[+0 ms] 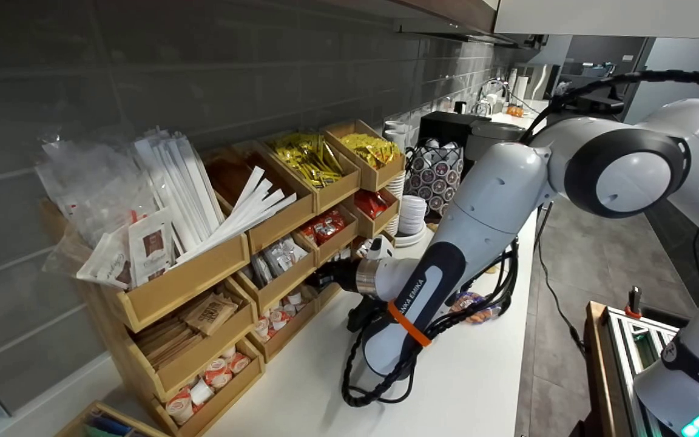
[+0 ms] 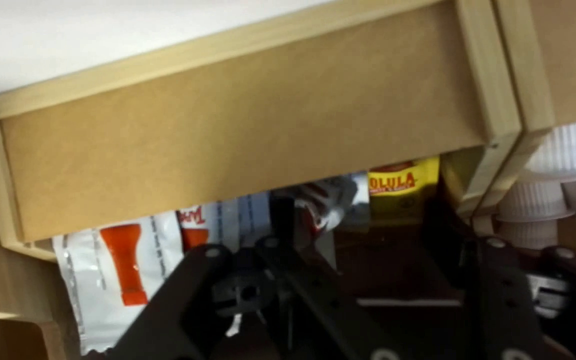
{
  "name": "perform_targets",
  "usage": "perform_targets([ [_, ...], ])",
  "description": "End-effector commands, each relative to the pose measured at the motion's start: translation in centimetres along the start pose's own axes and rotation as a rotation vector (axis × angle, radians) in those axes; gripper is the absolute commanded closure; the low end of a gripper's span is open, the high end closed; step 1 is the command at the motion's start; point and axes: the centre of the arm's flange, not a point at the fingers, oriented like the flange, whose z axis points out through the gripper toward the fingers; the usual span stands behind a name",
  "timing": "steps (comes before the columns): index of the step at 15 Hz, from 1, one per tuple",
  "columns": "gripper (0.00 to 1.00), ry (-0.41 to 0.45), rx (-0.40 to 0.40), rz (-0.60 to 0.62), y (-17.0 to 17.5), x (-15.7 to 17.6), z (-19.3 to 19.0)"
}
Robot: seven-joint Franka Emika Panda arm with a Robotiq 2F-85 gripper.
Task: Put the tomato sauce pack that is on the counter, next to the others
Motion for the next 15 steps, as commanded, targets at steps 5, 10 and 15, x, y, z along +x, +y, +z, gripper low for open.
perform_targets([
  [5,0.00,-0.015,0.016,0.022,-0.3,-0.3,-0.3],
  [10,0.00,-0.053,0.053,0.009,-0.6,0.6,-1.6],
  [15,0.00,-0.094,0.085,-0.030,-0.5,1.9,-3.6],
])
